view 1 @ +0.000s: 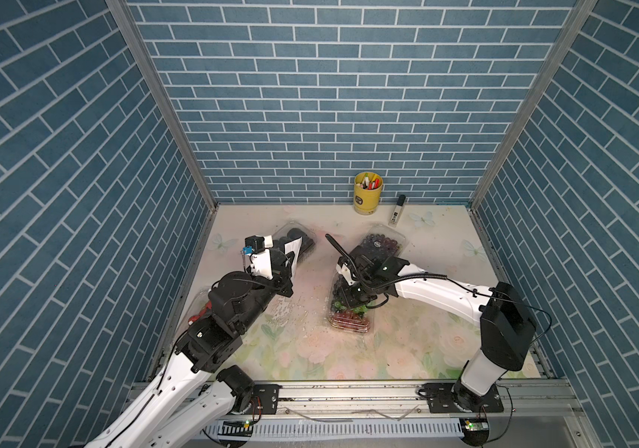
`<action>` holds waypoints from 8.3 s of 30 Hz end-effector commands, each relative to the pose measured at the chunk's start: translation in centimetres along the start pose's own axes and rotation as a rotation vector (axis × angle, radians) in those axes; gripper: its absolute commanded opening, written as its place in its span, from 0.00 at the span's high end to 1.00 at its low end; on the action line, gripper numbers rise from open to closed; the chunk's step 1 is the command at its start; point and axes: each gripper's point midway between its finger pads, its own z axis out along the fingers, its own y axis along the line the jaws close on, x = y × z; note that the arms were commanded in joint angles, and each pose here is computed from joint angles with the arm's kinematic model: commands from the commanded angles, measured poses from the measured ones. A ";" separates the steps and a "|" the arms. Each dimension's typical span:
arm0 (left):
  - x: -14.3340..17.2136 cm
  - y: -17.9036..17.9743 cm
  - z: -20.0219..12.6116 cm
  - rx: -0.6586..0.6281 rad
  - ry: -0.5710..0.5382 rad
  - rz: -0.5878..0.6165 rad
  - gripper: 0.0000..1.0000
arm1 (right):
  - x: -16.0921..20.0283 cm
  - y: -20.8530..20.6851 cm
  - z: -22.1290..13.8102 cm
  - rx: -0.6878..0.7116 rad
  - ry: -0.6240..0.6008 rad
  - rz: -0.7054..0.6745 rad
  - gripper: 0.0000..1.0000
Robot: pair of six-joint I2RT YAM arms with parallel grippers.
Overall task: Label fruit boxes
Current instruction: Stick the label on the fruit box, then adjust the label sticker.
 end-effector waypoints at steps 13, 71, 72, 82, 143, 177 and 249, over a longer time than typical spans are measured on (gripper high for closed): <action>-0.1 -0.1 0.0 0.007 0.000 -0.001 1.00 | -0.4 -1.6 -2.6 0.059 -0.062 0.018 0.84; -1.1 -10.5 9.3 0.679 0.116 -0.522 1.00 | -9.0 3.8 -23.4 -0.903 -0.897 -0.116 0.50; -1.0 -10.4 9.4 0.680 0.117 -0.524 1.00 | -9.0 3.8 -23.5 -0.905 -0.897 -0.116 0.53; -0.7 -9.4 9.9 0.656 0.127 -0.533 1.00 | -9.1 3.5 -23.8 -0.908 -0.902 -0.105 0.90; 0.3 -11.2 9.2 0.734 0.126 -0.528 0.97 | -8.8 3.1 -23.6 -0.958 -0.898 -0.063 0.97; -1.8 -11.5 9.6 0.770 0.078 -0.535 0.79 | -8.3 4.7 -24.6 -1.117 -0.854 -0.141 1.00; -0.3 -12.6 10.5 0.885 0.100 -0.710 1.00 | -8.8 5.2 -26.1 -1.140 -0.974 -0.237 1.00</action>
